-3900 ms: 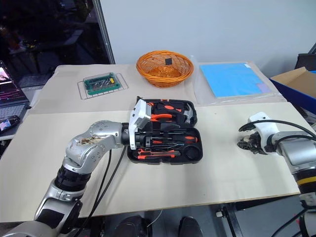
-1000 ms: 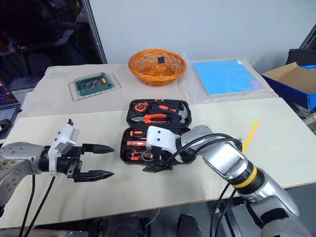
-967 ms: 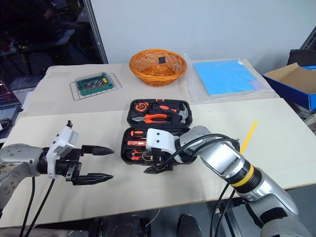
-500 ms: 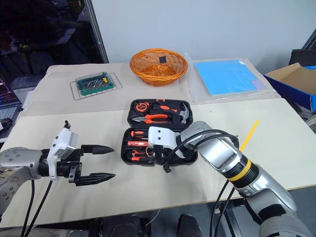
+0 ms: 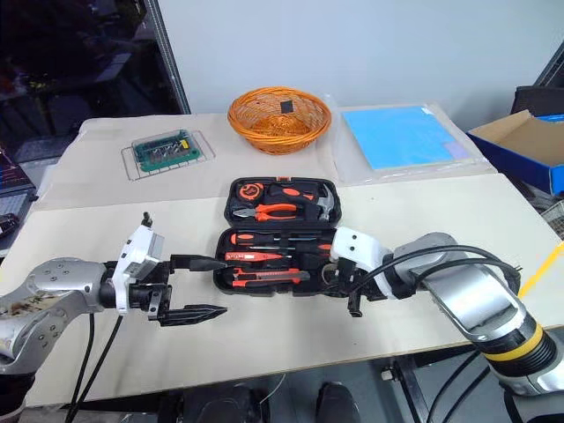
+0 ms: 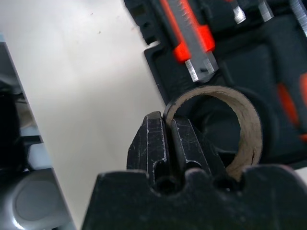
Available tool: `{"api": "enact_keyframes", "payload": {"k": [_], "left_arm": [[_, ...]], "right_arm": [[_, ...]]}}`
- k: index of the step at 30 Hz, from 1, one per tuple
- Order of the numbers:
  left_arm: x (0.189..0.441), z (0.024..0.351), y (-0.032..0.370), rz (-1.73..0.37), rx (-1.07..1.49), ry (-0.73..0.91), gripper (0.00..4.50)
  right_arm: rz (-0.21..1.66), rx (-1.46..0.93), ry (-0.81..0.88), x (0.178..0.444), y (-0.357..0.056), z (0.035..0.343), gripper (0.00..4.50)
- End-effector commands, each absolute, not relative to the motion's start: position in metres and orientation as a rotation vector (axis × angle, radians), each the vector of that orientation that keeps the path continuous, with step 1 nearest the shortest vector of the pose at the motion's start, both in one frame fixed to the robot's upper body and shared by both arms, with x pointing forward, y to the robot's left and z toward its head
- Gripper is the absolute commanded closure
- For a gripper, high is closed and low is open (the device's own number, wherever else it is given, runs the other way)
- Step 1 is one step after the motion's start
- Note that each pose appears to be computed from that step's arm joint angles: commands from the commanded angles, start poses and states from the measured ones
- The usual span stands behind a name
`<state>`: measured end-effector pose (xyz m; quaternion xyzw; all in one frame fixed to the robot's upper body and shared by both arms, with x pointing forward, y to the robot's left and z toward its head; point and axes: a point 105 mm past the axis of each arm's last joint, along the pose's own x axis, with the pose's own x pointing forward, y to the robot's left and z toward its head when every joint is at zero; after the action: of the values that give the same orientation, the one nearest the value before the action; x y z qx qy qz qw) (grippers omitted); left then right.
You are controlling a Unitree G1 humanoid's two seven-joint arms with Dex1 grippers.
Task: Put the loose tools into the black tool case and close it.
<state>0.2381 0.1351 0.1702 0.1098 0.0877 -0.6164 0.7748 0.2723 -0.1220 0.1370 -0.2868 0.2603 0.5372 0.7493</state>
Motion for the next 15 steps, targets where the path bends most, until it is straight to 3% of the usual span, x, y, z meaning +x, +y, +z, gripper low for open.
{"api": "enact_keyframes", "payload": {"k": [1, 13, 14, 15], "left_arm": [[0.239, 0.175, 0.134, -1.343, 0.265, 0.159, 0.00], [0.238, 0.173, 0.137, -1.320, 0.265, 0.165, 0.00], [0.238, 0.173, 0.137, -1.320, 0.264, 0.166, 0.00], [0.238, 0.173, 0.137, -1.319, 0.263, 0.167, 0.00]], "right_arm": [[1.123, -0.663, 0.526, 0.286, -0.122, 0.138, 4.47], [1.134, -0.659, 0.585, 0.292, -0.132, 0.127, 4.47], [1.147, -0.657, 0.591, 0.291, -0.131, 0.127, 3.75], [1.157, -0.658, 0.593, 0.290, -0.130, 0.126, 3.47]]}}
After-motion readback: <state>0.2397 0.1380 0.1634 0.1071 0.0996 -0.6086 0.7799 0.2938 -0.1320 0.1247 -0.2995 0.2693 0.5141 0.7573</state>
